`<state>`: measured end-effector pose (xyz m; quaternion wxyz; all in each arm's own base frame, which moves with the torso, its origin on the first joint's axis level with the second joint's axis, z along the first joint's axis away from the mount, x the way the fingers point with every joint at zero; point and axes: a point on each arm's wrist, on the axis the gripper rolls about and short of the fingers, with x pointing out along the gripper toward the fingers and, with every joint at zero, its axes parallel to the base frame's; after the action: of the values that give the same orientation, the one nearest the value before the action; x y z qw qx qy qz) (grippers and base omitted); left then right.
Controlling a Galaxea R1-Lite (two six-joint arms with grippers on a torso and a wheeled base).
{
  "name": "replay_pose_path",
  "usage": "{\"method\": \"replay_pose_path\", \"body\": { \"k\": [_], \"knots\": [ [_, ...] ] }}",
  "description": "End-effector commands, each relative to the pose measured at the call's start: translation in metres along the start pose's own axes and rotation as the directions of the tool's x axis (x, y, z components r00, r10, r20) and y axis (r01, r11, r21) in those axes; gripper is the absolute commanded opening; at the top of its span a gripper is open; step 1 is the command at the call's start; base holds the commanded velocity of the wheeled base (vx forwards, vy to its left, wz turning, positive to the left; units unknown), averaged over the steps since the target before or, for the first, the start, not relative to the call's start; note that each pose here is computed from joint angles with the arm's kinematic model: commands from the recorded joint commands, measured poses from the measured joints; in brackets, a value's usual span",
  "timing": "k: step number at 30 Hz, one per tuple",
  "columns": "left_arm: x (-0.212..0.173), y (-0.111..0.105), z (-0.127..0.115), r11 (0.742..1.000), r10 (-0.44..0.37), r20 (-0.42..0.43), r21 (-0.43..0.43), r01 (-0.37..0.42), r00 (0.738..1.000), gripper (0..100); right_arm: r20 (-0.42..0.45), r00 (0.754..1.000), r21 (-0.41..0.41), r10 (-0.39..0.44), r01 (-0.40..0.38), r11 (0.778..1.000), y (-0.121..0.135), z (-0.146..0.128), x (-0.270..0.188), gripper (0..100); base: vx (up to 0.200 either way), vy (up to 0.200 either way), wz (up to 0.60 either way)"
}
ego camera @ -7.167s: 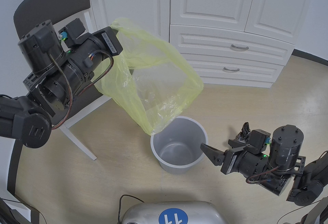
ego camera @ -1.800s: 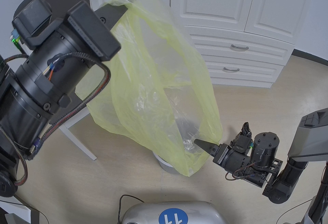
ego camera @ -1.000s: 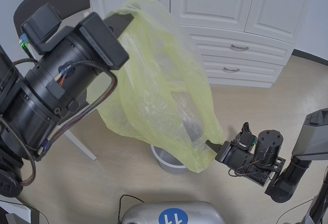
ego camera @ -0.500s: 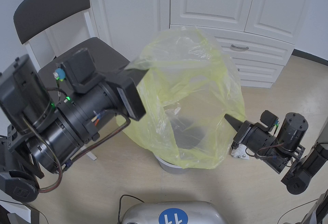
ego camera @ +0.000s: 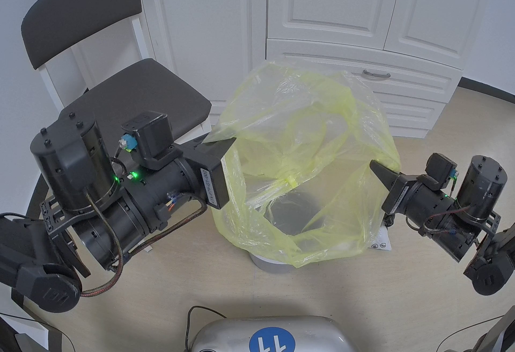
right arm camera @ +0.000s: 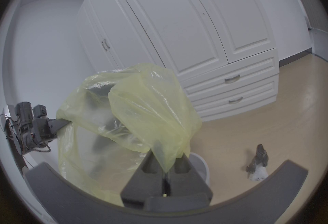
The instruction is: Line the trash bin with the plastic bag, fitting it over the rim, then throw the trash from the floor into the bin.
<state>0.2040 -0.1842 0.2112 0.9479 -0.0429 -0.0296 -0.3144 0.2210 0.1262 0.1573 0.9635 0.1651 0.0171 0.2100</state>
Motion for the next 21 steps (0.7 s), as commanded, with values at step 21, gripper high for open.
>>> {"method": "replay_pose_path", "body": {
  "k": [21],
  "knots": [
    [0.018, 0.034, -0.038, 0.985, 0.117, -0.084, 0.137, -0.105, 0.99, 0, -0.245, 0.937, -0.39, -0.25, 0.141, 0.91, 0.02, 0.038, -0.035, 0, 0.0, 0.0, 0.0]
  ]
}}
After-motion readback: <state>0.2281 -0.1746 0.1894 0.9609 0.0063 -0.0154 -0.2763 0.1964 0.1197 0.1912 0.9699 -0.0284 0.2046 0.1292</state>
